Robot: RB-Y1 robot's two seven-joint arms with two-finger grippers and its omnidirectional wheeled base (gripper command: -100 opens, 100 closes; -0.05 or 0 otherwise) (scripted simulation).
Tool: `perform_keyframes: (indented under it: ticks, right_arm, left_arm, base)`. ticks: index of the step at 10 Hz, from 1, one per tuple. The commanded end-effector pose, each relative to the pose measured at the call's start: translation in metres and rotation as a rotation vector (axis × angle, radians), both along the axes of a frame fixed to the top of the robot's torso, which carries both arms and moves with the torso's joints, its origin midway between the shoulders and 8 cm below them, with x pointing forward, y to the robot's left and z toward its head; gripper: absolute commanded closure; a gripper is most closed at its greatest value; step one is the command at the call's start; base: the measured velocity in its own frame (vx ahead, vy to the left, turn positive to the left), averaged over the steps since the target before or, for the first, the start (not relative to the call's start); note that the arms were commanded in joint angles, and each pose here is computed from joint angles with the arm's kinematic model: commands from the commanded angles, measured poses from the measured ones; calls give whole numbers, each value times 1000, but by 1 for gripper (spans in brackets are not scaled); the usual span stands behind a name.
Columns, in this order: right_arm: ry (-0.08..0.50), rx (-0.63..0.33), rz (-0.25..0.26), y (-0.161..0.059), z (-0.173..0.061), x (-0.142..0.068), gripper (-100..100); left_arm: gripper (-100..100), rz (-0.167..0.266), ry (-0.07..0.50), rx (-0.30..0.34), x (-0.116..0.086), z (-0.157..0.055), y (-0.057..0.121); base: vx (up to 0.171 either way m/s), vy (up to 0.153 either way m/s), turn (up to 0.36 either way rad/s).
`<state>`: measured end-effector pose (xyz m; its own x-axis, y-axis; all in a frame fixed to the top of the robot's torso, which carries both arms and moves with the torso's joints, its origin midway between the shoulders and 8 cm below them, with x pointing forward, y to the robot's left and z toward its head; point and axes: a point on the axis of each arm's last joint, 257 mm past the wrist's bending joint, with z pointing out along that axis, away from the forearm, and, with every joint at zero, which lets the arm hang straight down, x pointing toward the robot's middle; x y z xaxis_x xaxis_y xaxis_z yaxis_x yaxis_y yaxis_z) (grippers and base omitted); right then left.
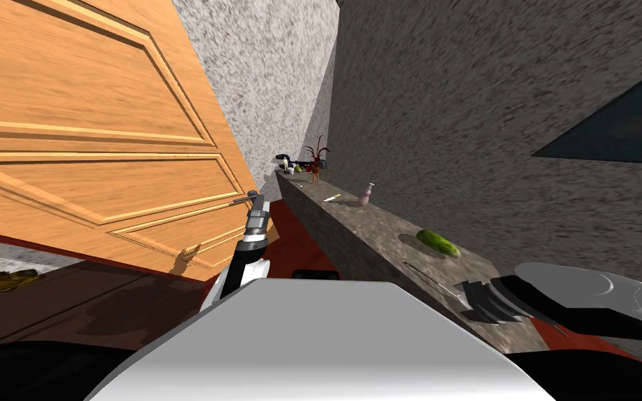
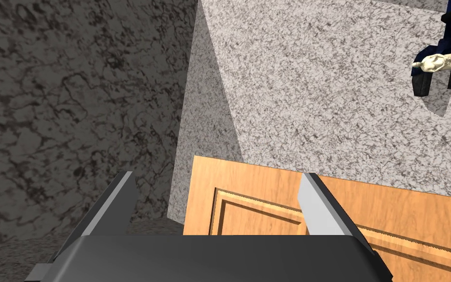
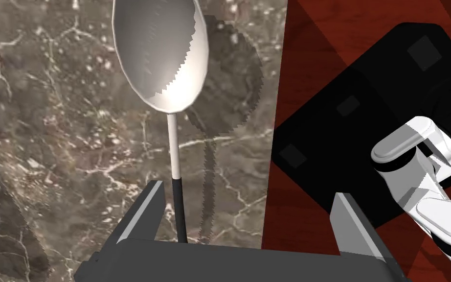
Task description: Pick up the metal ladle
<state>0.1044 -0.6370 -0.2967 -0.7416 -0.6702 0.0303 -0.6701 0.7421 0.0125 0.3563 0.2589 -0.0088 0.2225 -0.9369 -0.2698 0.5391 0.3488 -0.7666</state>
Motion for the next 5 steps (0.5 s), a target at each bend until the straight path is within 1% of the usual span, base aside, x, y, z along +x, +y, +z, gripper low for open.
perform_keyframes:
  ticks: [1,2,3,4,5]
  right_arm:
    - [22,10,-8,3,-6,-14,-100]
    - [38,32,-18,11,-14,-26,-100]
    - [58,73,-34,26,-27,-42,-100]
    - [47,51,-29,17,-20,-35,-100]
    - [48,54,-28,18,-21,-37,0]
  left_arm:
    - [0,0,0,0,0,0,0]
    - [0,0,0,0,0,0,0]
    - [0,0,0,0,0,0,0]
    - [0,0,0,0,0,0,0]
    - [0,0,0,0,0,0,0]
  base:
    - [215,-199,116]
    - [197,-176,88]
    - [139,-130,95]
    - [-13,1,24]
    - [0,0,0]
